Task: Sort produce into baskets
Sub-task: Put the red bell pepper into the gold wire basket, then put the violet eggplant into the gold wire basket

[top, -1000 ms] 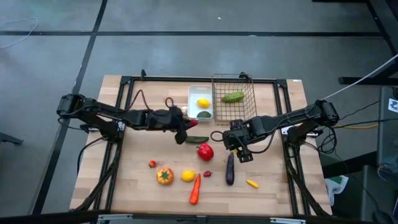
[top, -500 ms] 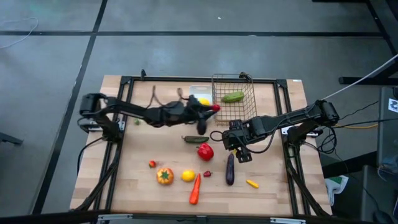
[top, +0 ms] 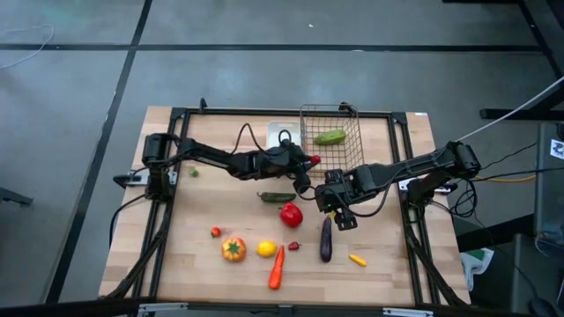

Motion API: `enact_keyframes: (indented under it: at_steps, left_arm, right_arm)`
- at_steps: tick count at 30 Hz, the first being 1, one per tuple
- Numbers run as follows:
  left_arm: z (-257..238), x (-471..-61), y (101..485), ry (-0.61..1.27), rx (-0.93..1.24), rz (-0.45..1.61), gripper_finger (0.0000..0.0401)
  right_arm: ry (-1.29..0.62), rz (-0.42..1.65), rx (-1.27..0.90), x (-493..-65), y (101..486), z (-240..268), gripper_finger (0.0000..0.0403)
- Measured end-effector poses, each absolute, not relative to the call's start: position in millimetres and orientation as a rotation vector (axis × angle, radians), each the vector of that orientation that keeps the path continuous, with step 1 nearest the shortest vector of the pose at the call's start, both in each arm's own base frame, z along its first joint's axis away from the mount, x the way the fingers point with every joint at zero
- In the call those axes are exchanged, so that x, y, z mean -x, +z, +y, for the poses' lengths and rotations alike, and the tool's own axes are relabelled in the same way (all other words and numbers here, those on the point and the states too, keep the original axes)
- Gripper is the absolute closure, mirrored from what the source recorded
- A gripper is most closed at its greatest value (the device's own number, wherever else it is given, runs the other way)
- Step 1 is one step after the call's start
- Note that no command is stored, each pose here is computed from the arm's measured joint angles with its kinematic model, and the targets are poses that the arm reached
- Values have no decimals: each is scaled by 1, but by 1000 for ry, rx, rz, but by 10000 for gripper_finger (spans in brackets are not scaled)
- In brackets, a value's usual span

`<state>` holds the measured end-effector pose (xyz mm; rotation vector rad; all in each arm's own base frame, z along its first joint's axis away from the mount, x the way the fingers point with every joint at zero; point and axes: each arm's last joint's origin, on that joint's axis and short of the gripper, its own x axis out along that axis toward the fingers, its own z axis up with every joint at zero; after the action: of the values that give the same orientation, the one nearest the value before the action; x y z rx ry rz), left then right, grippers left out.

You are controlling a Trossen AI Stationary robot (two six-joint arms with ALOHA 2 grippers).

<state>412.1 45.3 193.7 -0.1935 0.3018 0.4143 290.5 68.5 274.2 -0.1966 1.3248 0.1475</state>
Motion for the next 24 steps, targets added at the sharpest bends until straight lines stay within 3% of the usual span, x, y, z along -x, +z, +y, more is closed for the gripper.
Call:
enact_keyframes:
  at_steps: [17, 24]
  left_arm:
    - [46, -409, 187, 414, 134, 390, 303]
    - [47, -409, 186, 416, 129, 394, 248]
  right_arm:
    - [148, 1324, 196, -291, 274, 69, 68]
    - [148, 1323, 196, -291, 274, 69, 68]
